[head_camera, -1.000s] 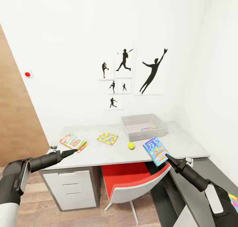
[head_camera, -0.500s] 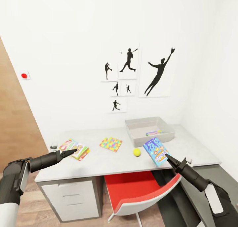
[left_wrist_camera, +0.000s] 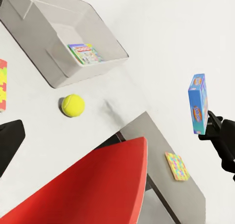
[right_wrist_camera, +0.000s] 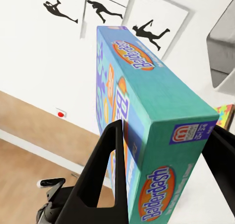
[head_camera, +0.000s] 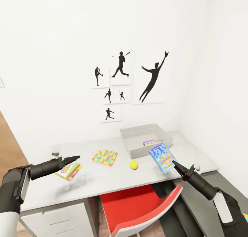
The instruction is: Put all the toys in the child's room - the three board games (two on the bed and one on the table), the two jigsaw puzzles on the table, and the tennis ball on the table - inside the toy box on the table in the child's room.
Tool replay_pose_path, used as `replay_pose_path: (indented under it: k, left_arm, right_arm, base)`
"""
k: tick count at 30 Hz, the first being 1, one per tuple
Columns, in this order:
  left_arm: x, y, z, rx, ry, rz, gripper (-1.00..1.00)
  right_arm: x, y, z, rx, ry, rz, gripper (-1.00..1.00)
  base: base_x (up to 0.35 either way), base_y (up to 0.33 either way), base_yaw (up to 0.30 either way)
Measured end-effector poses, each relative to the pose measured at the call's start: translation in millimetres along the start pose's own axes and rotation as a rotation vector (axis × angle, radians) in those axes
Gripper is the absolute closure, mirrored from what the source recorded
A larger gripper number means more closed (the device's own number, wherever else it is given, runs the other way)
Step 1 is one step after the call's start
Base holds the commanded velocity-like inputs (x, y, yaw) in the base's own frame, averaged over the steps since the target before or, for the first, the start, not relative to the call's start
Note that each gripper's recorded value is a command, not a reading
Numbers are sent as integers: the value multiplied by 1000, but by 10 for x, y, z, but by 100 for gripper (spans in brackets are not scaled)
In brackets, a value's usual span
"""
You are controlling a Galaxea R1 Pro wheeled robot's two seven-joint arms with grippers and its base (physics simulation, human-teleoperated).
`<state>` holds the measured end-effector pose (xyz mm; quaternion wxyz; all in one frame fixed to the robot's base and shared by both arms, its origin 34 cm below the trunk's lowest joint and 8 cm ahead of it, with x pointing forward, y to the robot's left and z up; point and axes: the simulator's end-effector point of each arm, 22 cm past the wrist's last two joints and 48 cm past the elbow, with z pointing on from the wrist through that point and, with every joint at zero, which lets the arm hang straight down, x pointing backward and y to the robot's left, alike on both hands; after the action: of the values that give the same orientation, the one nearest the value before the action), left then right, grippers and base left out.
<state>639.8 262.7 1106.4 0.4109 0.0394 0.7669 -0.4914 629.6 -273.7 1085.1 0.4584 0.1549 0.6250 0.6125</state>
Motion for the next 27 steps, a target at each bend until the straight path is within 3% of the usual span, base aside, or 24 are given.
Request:
replay_pose_path:
  k: [8,27]
  left_arm:
    - [-1,-4,-3,0,-1,1,-100]
    - [-1,-4,-3,0,-1,2,-100]
  right_arm:
    - [-1,6,-1,-1,-1,0,100]
    - [-2,4,0,0,-2,-8,100]
  base:
    - [42,38,-3]
    - [229,0,0]
